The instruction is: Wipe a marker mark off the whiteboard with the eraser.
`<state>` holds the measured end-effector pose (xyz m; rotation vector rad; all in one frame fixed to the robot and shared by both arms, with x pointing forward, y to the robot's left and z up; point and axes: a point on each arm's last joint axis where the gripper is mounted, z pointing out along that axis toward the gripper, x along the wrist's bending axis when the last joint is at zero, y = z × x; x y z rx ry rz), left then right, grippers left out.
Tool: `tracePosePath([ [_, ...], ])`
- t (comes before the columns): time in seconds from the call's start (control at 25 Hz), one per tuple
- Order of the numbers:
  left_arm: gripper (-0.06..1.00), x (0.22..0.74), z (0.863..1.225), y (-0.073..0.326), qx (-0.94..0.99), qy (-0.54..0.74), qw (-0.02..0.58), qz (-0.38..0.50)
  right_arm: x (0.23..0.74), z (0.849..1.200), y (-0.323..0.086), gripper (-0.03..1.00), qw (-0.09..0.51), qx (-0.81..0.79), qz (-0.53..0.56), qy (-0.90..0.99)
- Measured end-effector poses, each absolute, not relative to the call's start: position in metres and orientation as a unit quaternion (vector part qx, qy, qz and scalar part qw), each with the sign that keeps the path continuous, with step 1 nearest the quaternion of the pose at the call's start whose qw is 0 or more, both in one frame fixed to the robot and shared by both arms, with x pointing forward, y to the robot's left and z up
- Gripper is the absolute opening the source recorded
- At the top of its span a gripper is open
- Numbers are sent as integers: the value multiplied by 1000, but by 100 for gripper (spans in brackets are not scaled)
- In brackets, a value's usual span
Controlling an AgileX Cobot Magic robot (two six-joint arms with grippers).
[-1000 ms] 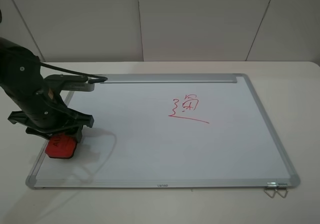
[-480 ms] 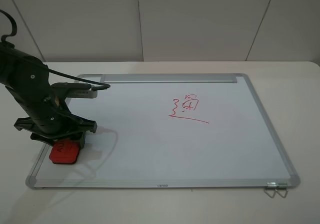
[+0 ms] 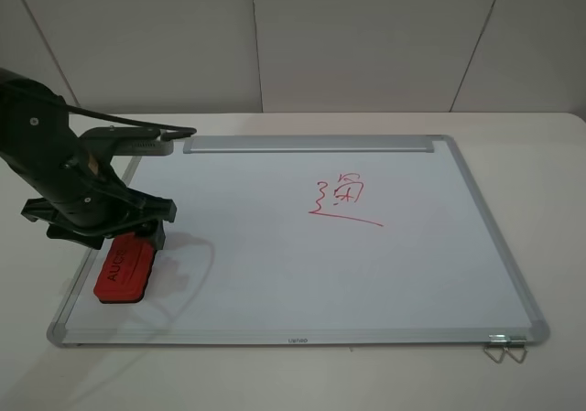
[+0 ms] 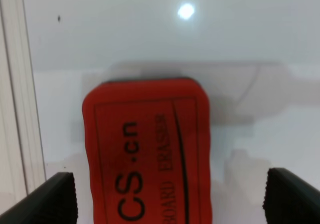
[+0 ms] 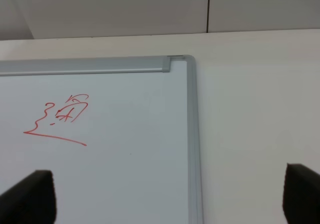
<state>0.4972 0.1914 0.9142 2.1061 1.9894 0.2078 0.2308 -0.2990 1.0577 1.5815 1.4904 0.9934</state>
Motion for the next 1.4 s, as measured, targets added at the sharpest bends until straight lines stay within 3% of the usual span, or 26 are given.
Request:
tracePosePath([
  [0.24, 75, 485, 975, 199, 739, 634, 195, 121, 231, 1058, -299, 83, 367, 616, 387, 580],
  [0.44, 75, 458, 1025, 222, 730, 626, 225, 158, 231, 1058, -299, 83, 365, 616, 389, 580],
  [0.8, 75, 357, 1108, 274, 685, 603, 310, 266, 231, 1058, -299, 83, 367, 616, 387, 580],
  [1.12, 75, 272, 1124, 307, 647, 577, 380, 322, 231, 1058, -299, 83, 365, 616, 389, 580],
  [1.4, 75, 234, 1103, 316, 642, 560, 414, 320, 231, 1058, -299, 83, 365, 616, 389, 580],
])
